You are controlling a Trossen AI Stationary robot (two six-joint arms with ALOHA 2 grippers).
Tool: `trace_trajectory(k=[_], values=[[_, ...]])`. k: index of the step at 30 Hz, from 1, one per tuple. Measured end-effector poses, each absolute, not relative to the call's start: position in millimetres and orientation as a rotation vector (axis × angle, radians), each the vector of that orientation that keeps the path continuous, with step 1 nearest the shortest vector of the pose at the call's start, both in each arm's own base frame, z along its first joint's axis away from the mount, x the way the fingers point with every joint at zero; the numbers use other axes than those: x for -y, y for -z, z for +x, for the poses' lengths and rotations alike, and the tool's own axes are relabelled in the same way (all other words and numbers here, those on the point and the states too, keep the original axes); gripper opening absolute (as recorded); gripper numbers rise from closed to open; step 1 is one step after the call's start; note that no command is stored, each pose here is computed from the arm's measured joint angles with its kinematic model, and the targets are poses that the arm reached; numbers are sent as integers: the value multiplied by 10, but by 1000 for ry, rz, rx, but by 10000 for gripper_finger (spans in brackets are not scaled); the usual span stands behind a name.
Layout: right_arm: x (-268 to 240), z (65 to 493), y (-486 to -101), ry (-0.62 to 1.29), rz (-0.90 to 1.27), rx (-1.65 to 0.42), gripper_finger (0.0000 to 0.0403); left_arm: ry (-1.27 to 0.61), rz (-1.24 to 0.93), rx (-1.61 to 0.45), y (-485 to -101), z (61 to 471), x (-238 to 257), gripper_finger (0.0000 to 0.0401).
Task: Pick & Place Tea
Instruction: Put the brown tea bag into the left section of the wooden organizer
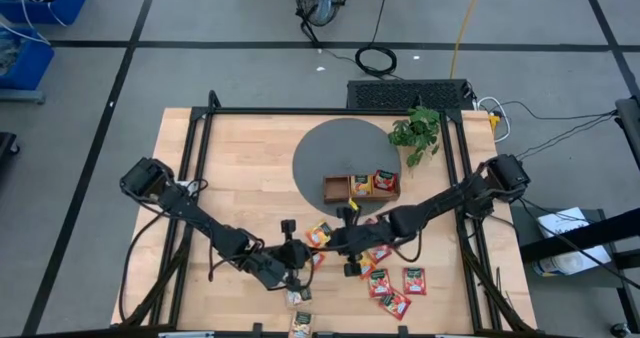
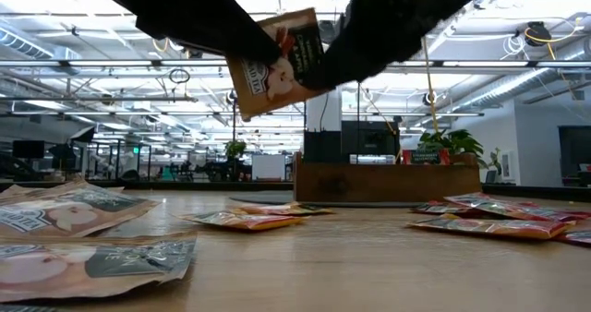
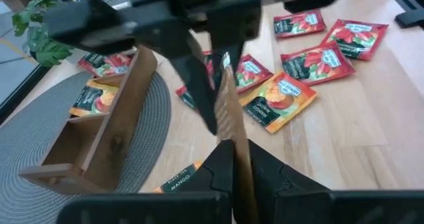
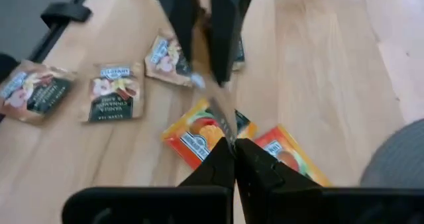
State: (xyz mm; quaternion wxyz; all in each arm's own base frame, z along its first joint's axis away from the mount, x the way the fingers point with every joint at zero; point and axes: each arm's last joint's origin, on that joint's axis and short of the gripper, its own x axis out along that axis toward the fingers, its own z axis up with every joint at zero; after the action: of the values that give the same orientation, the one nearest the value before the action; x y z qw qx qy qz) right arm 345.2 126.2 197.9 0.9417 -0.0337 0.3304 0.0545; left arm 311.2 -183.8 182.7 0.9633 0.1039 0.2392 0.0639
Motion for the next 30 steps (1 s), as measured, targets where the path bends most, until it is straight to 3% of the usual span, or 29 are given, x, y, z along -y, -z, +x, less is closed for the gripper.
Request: trace_trajectory(k=[6,15,23,30], values=[[-1276,3491,-2158,-107,-104,-750,0,-97,278,-497,-1830,3047,1912,35],[-1052,3430,-2320,-3,-127,-926,0,-89,186,-666,-1933,2578,2036,113],[-402,3452,-2747,125,-114,-1142,0,-146,180,-672,-1774,2175,2325,124],[299,3546,-2745,196,-32,-1319,0,-162,187,-632,-1634,1970,2377,124]])
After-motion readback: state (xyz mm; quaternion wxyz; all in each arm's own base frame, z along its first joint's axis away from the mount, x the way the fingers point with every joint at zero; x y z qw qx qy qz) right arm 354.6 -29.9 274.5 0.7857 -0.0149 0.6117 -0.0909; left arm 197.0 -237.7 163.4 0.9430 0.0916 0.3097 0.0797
